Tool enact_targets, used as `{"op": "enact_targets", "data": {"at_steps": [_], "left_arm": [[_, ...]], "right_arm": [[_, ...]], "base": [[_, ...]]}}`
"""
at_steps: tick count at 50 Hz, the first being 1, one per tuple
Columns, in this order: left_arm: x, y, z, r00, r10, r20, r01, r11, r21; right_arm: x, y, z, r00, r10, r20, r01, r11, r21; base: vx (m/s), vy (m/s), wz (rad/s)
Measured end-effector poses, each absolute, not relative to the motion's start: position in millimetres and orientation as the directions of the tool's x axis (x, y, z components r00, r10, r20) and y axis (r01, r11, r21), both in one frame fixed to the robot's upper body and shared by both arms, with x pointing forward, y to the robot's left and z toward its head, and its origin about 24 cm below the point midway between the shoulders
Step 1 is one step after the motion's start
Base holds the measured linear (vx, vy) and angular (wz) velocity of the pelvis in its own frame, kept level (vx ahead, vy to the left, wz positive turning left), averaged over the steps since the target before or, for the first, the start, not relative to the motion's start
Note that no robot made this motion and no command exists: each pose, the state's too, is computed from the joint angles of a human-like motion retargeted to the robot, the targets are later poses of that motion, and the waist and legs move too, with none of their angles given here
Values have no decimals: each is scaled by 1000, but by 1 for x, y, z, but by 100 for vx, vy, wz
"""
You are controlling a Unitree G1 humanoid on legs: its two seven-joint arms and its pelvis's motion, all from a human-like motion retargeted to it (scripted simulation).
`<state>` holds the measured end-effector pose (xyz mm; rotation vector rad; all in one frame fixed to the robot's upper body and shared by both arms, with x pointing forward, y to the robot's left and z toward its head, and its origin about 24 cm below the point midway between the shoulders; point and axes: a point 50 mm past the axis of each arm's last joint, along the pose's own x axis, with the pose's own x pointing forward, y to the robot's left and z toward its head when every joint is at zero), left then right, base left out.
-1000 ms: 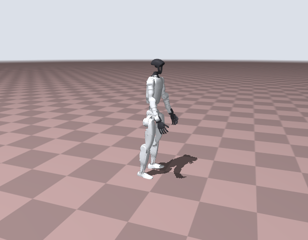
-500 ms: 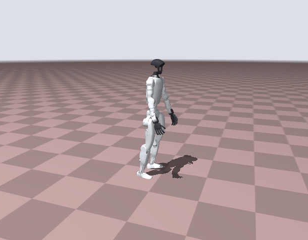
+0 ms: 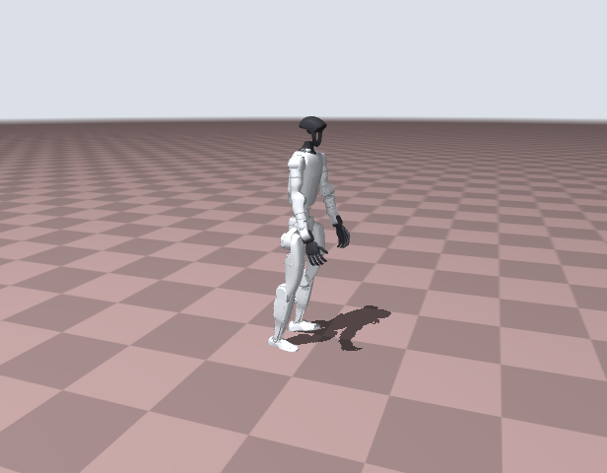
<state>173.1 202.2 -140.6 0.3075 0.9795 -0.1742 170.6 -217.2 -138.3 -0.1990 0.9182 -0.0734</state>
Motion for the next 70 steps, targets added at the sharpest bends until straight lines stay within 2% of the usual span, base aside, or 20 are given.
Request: {"op": "enact_targets", "data": {"at_steps": [3,8,13,18,22,29,36,40,45,49,55,60,65,70], "left_arm": [[179,204,-138,567,5,-824,231,959,165],[171,206,-141,562,-1,-827,280,941,189],[162,214,-143,551,16,-835,222,961,165],[137,221,-151,459,3,-888,273,951,144],[116,225,-157,351,-28,-936,290,954,80],[75,230,-165,235,-12,-972,239,970,45],[38,232,-170,226,83,-971,64,993,100],[23,232,-170,227,97,-969,-22,995,94],[11,240,-168,227,124,-966,-40,992,118],[34,251,-164,274,145,-951,-27,989,143],[89,252,-156,320,87,-943,236,957,169],[172,247,-132,460,103,-882,393,867,306],[263,229,-83,699,74,-711,338,843,419],[326,206,-26,870,8,-493,262,839,476]], "right_arm": [[174,-218,-137,606,-147,-782,-61,971,-230],[171,-218,-138,611,-147,-778,-25,978,-205],[165,-226,-141,556,-167,-814,-49,971,-232],[157,-231,-143,480,-175,-860,-44,974,-222],[160,-229,-142,425,-146,-893,-121,969,-216],[207,-219,-123,547,-101,-831,-155,963,-219],[265,-204,-86,776,-119,-620,-69,960,-271],[277,-195,-75,825,-97,-556,-87,951,-296],[266,-188,-84,823,-87,-561,-97,952,-291],[251,-188,-95,802,-100,-588,-64,966,-251],[203,-196,-125,691,-106,-715,-44,981,-188],[164,-209,-143,573,-139,-808,-44,979,-199],[131,-224,-153,480,-177,-859,-30,976,-217],[101,-235,-160,384,-209,-899,6,975,-224]], "base": [[6,-4,-3],[9,-3,0],[11,-5,-13],[12,-7,-4],[14,-8,6],[19,2,-6],[29,10,-10],[38,16,-20],[50,22,-15],[55,27,18],[49,25,28],[43,19,47],[43,12,83],[45,4,75]]}}
